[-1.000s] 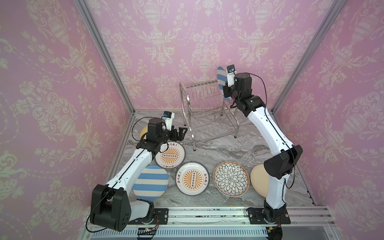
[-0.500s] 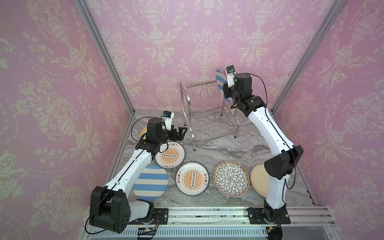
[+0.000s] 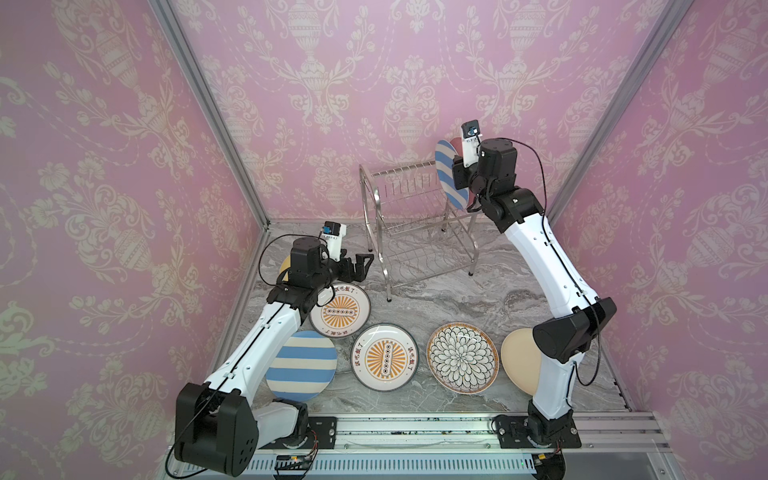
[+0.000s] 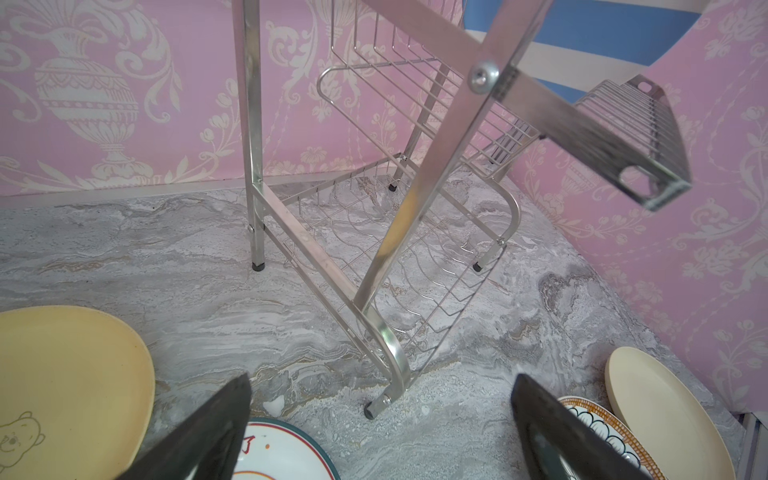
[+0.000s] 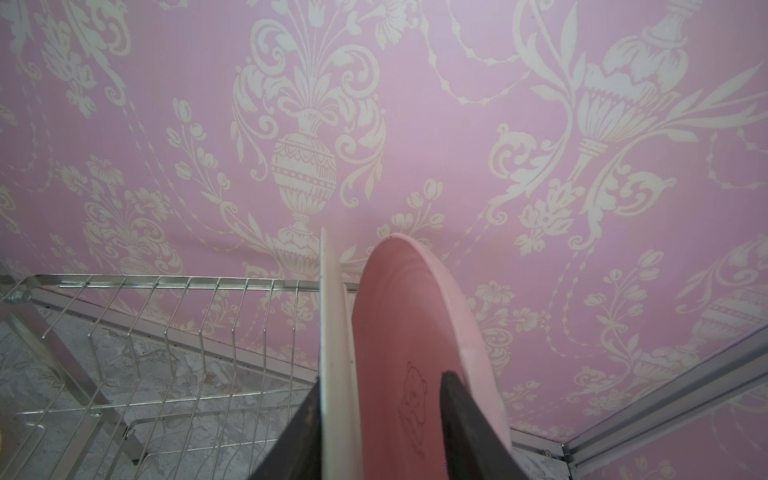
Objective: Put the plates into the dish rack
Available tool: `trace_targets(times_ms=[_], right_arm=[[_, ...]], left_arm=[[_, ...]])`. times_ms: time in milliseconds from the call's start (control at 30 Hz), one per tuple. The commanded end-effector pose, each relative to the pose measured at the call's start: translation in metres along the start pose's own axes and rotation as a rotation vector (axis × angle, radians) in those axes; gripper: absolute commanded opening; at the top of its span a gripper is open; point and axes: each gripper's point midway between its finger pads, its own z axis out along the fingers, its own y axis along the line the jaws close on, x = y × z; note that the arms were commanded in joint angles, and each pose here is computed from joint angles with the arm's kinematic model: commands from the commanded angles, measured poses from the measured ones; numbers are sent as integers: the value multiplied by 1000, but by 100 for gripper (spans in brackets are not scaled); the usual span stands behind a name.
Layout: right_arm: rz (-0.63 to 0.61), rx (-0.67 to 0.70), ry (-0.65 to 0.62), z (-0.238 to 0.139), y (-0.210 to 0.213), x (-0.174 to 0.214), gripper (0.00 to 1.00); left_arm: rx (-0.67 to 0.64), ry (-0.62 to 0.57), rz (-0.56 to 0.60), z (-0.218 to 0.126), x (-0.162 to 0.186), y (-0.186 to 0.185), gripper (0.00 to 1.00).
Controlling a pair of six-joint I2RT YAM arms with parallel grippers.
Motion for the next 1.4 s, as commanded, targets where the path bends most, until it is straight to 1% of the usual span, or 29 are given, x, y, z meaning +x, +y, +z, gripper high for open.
trace_targets(times_ms=[0,133,267,333,500,633,833,1033,1167,1367], right_arm=[[27,40,-45,-20,-19,-24,44],[14,68,-49,-21,-24,-27,44],[-31,116,-35,-20,-31,-26,45],[-41,138,-33,-19,-36,-26,47],[-43,126,-19,-15,-33,-21,51],[-31,126,-14,-13,-35,-19,51],[-10,135,-7,-14,-43,-22,57],[27,85,-15,-26,-41,-28,65],[51,49,-17,-38,-40,-32,69],[92,0,-20,-73,-43,-37,71]], left_arm=[[3,10,-12,-6,4,0,99],[6,7,-11,-7,3,-1,99],[3,5,-9,-10,3,-2,99],[-2,6,-6,-11,3,-2,99],[3,11,-11,-10,5,-2,99],[10,13,-16,-10,5,-3,99],[9,16,-12,-10,5,-3,99],[16,19,-22,-8,6,-3,99],[1,24,-24,-8,6,-1,99],[-37,36,-26,-10,4,4,99]])
